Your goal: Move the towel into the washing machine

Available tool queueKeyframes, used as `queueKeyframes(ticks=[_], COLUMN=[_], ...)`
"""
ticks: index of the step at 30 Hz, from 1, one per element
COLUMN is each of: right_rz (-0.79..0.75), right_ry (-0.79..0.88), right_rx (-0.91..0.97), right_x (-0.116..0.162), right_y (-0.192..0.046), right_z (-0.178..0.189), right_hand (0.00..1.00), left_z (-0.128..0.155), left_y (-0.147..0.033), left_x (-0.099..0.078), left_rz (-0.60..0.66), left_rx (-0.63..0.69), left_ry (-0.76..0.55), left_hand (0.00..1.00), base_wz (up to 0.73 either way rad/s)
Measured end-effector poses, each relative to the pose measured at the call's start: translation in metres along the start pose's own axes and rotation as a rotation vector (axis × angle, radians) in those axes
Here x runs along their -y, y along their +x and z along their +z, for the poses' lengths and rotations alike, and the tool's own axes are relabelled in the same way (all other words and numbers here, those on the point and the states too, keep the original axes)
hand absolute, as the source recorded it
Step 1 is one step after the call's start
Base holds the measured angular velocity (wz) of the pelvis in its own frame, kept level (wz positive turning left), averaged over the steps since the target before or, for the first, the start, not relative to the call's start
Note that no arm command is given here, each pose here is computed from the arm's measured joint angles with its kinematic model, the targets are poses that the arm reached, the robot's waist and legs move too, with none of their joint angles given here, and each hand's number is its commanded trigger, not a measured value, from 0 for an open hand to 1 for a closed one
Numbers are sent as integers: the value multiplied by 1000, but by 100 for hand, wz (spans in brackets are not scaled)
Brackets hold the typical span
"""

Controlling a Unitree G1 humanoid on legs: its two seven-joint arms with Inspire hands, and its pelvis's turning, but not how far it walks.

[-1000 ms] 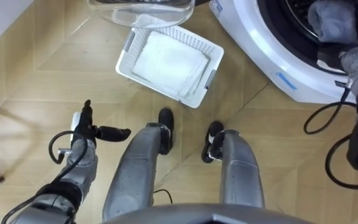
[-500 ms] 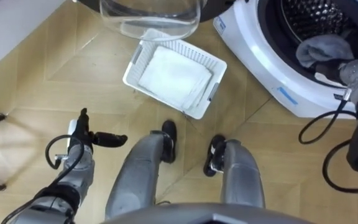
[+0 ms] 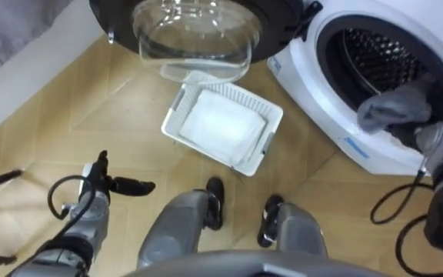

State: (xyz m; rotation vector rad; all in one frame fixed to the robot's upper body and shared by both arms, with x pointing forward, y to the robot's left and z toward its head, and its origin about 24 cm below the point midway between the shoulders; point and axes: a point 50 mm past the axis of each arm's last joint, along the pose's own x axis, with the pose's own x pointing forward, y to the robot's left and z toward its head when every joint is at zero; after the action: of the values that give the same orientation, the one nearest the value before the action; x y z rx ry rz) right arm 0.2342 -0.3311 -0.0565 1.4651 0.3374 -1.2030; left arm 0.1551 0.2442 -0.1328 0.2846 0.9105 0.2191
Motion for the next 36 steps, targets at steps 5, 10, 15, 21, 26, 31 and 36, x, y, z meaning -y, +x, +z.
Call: queueKeyframes(ticks=[5, 10, 15, 21, 26, 31, 36], right_rz=[-35, -101, -147, -99, -68, -60, -48], right_ry=[-80, -269, -737, -1273, -1572, -1701, -1758], right_rx=[65, 143, 118, -41, -164, -263, -330], right_x=[55, 120, 166, 188, 197, 208, 218], right_y=[5, -1, -11, -15, -16, -19, -23], right_z=[18, 40, 44, 21, 12, 9, 4], right_hand=[0, 0, 0, 0, 0, 0, 0], left_z=[-23, -54, -71, -74, -88, -100, -102], left_y=[-6, -18, -26, -28, -35, -42, -42], left_x=[-3, -8, -10, -8, -9, -9, -7], left_rz=[-23, -15, -12, -29, -48, -48, -55], left_rx=[-68, -148, -193, -194, -234, -270, -284], left_ry=[10, -3, -22, -26, -43, -46, -74], left_hand=[0, 0, 0, 0, 0, 0, 0], base_wz=[-3, -5, -9, -4, -1, -1, -1])
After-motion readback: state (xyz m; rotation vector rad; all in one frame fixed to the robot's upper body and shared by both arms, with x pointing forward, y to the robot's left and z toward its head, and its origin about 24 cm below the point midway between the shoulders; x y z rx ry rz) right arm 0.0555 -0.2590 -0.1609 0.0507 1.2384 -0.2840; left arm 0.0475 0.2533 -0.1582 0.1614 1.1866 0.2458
